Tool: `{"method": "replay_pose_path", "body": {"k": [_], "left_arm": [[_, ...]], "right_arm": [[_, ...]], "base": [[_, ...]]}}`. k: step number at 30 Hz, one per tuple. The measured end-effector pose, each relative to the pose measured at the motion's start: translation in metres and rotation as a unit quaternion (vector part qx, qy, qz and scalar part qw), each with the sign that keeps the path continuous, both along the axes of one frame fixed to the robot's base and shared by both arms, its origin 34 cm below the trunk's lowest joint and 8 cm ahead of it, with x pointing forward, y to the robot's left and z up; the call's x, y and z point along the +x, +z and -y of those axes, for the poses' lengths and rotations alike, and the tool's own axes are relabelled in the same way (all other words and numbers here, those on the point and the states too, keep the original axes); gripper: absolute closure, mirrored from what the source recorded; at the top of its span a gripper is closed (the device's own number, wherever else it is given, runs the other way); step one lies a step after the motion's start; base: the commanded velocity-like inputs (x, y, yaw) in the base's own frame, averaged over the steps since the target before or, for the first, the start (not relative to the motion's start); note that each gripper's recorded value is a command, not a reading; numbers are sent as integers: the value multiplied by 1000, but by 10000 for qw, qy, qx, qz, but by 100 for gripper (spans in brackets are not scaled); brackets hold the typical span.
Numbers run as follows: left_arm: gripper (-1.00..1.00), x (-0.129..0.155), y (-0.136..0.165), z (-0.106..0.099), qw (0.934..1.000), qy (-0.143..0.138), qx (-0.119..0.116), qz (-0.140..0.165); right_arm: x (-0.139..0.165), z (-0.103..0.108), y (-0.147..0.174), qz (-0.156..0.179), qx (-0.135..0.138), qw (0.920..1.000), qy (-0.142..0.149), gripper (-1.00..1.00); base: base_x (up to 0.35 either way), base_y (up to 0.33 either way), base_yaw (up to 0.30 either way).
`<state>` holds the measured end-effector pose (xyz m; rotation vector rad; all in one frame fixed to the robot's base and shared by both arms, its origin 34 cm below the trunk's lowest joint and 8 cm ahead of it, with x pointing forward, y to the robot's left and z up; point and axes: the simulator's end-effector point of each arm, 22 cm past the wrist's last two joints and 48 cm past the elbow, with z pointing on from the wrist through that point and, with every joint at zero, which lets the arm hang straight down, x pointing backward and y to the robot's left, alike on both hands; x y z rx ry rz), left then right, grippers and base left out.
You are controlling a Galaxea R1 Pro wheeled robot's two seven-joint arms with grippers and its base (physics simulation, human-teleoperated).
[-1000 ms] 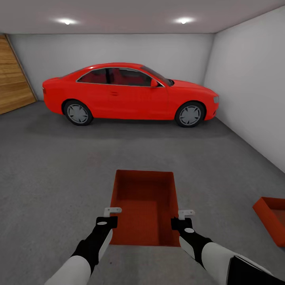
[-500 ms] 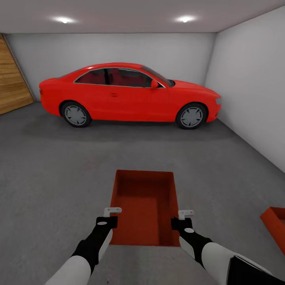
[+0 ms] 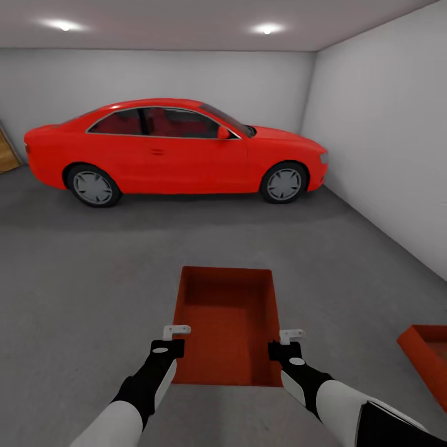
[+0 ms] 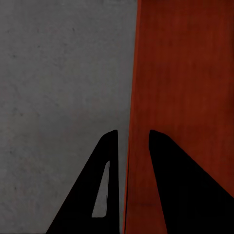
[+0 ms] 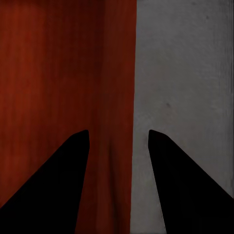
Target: Move the two storage containers from the living room to the garage. In the garage, place one container on the floor and stack the other container on top of it (either order is fine).
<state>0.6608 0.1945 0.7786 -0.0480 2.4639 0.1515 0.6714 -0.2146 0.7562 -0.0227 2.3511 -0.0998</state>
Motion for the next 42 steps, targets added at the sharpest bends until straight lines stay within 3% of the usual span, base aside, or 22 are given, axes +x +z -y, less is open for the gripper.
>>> {"method": "replay_pose_path", "body": {"k": [42], "left_arm": [[100, 0, 0, 0, 10000, 4, -2, -7]], "right_arm": [[0, 0, 0, -10, -5, 10000, 3, 100]], "base": [[322, 0, -286]]}}
